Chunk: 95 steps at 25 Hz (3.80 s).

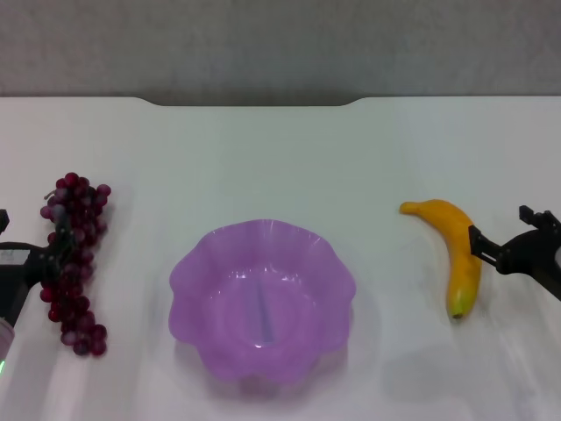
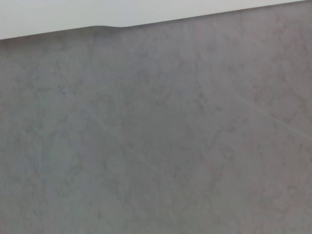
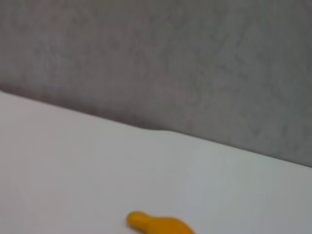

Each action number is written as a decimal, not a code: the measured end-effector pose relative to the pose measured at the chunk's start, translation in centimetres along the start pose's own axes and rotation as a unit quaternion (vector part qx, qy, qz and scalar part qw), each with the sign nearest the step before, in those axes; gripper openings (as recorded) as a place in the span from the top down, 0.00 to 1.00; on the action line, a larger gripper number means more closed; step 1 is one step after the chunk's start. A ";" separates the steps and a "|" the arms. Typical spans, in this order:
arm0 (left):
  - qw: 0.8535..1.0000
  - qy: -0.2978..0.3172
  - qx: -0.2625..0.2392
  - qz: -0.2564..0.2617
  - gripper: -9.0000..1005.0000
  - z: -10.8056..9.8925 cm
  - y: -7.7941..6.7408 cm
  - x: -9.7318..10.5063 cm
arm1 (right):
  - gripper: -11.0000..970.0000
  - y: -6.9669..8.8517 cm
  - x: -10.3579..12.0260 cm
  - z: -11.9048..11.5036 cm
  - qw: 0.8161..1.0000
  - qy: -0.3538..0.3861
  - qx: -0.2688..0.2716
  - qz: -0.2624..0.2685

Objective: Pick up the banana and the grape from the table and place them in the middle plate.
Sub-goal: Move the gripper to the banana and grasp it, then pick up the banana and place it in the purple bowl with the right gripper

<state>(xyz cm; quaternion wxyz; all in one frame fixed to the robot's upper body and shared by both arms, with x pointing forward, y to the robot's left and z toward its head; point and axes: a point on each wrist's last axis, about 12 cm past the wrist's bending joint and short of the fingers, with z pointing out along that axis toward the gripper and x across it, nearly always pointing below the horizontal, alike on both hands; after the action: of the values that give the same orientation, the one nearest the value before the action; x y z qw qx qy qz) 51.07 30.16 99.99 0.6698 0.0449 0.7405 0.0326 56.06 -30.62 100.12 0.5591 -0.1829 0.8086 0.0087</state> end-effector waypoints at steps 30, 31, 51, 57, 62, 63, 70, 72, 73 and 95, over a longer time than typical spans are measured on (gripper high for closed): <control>1.000 -0.001 0.006 0.004 0.12 0.0 -0.1 0.0 | 0.08 1.8 1.3 0.5 0.995 0.075 -0.039 -0.051; 1.000 -0.001 0.006 0.004 0.12 0.0 -0.1 0.0 | 0.08 1.8 1.4 0.4 0.995 0.076 -0.039 -0.050; 1.000 -0.001 0.006 0.004 0.12 0.0 -0.1 0.0 | 0.12 1.6 1.8 0.1 0.995 0.080 -0.034 -0.047; 1.000 -0.003 0.006 0.003 0.12 0.0 -0.2 0.0 | 0.32 1.6 1.9 0.0 0.995 0.080 -0.033 -0.047; 1.000 -0.003 0.006 0.003 0.12 -0.1 -0.2 0.0 | 0.43 1.5 1.9 0.0 0.995 0.081 -0.032 -0.047; 1.000 -0.003 0.006 0.003 0.12 -0.1 -0.2 0.0 | 0.44 1.5 1.9 0.0 0.995 0.081 -0.032 -0.047; 1.000 -0.004 0.005 0.003 0.12 -0.1 -0.2 0.0 | 0.49 1.4 1.9 0.0 0.995 0.081 -0.032 -0.051; 1.000 -0.004 0.005 0.003 0.12 -0.1 -0.2 0.0 | 0.49 1.3 1.9 0.0 0.995 0.082 -0.032 -0.055; 1.000 -0.004 0.005 0.003 0.12 -0.1 -0.2 0.0 | 0.49 1.3 1.9 0.0 0.994 0.082 -0.032 -0.059; 1.000 0.000 0.004 0.005 0.12 -0.2 0.0 0.1 | 0.47 1.0 -3.6 1.3 0.995 -0.071 -0.027 -0.064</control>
<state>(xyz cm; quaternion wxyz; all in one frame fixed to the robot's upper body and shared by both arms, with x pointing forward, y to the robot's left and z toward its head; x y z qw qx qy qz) 50.90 30.20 99.92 0.6692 0.0514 0.7405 0.0333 58.02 -28.41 102.73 0.6097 -0.2482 0.7527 0.0080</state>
